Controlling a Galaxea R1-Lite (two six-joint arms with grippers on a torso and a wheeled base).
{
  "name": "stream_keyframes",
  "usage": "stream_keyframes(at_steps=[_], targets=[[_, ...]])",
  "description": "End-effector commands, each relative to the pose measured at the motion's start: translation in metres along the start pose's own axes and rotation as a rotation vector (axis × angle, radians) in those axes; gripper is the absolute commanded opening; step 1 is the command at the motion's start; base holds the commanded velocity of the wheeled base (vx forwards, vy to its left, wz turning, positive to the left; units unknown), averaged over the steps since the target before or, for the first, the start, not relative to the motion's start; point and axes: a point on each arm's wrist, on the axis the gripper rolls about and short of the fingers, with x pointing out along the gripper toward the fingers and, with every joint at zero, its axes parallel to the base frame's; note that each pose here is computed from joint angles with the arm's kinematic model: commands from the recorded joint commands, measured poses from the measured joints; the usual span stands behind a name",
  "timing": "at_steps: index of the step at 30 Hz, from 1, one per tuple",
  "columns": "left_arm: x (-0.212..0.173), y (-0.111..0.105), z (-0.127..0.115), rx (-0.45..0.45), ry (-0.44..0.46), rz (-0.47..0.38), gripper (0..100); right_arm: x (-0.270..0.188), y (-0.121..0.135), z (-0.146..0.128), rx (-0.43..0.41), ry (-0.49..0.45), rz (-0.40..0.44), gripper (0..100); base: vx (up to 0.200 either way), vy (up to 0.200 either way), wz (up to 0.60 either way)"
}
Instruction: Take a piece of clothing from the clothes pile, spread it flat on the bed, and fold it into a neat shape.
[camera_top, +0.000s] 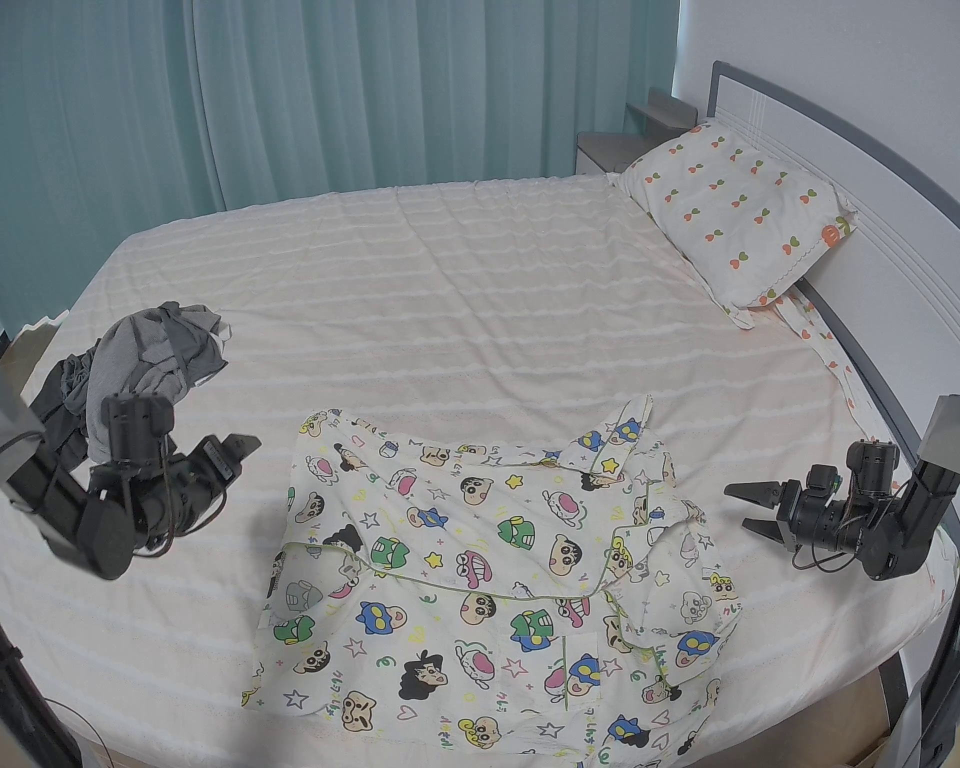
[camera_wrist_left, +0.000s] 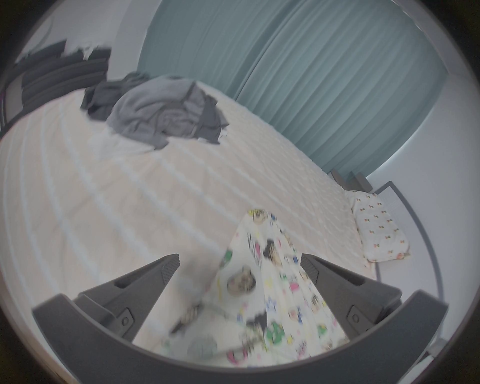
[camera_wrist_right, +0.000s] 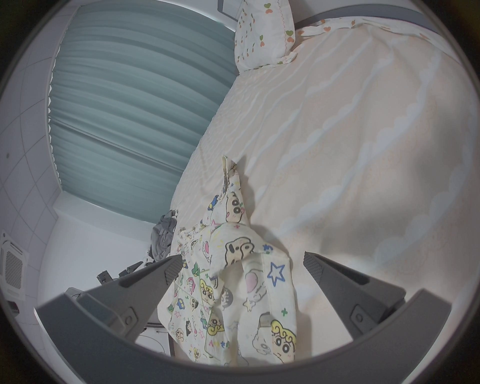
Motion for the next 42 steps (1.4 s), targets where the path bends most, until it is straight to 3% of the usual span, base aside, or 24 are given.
stream_keyframes(at_steps=[1,8,20,21,34,42], targets=[[-0.070,0.019,-0.024,-0.138,0.124,-0.099,100,-0.001,-0.022,-0.019,0.048,0.082,0.032,100,0.000,0.000,0.00],[-0.070,0.020,-0.026,-0.145,0.162,-0.123,100,0.017,-0.018,-0.034,0.004,0.150,0.042,100,0.000,0.000,0.00],[-0.068,0.020,-0.027,-0.144,0.173,-0.117,100,0.028,-0.021,-0.033,-0.009,0.145,0.031,100,0.000,0.000,0.00],[-0.068,0.020,-0.027,-0.144,0.173,-0.117,100,0.027,-0.021,-0.034,-0.007,0.148,0.031,0,0.000,0.000,0.00],[-0.069,0.020,-0.027,-0.144,0.167,-0.114,100,0.019,-0.021,-0.042,-0.022,0.123,-0.007,0,0.000,0.000,0.00],[-0.069,0.021,-0.029,-0.142,0.172,-0.109,100,0.001,-0.031,-0.026,-0.062,0.003,-0.017,0,0.000,0.000,0.00]])
